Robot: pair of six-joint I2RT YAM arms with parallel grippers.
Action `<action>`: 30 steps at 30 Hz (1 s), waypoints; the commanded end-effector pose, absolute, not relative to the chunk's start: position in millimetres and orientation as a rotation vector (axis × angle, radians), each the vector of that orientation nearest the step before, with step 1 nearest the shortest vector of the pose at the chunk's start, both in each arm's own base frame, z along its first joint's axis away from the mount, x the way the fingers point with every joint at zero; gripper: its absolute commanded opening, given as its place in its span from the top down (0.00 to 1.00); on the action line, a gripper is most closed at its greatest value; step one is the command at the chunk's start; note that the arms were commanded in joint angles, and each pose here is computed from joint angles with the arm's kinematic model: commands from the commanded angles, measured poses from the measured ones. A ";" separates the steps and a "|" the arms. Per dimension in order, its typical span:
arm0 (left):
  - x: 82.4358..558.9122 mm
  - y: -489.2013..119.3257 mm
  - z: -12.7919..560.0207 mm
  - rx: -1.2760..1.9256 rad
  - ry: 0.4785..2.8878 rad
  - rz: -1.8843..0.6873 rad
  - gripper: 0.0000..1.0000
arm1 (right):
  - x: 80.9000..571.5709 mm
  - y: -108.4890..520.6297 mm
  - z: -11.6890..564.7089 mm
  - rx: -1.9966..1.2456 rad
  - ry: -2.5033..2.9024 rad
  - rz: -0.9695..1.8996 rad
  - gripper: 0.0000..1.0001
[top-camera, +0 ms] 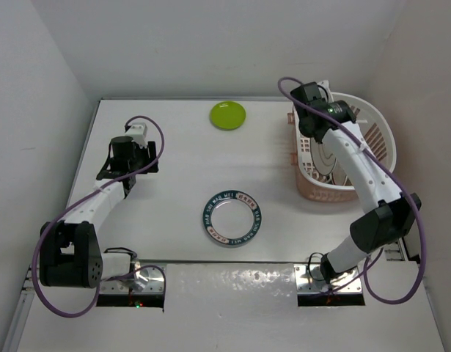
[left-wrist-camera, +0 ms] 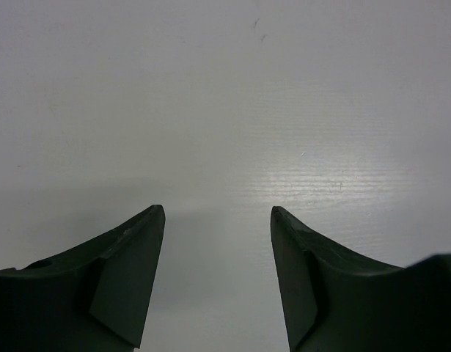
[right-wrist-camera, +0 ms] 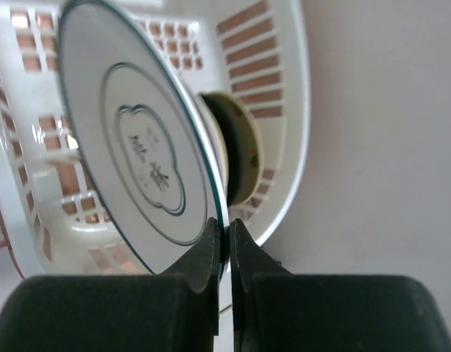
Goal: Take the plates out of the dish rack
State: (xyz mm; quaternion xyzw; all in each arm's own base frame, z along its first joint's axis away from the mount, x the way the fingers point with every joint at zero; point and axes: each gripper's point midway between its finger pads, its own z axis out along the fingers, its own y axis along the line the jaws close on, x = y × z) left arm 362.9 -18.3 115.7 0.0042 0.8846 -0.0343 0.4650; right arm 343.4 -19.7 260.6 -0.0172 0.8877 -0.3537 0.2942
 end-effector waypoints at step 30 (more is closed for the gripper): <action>368.5 -23.9 125.2 0.032 2.128 -0.104 0.43 | 285.6 260.1 147.0 -0.724 2.453 0.950 1.00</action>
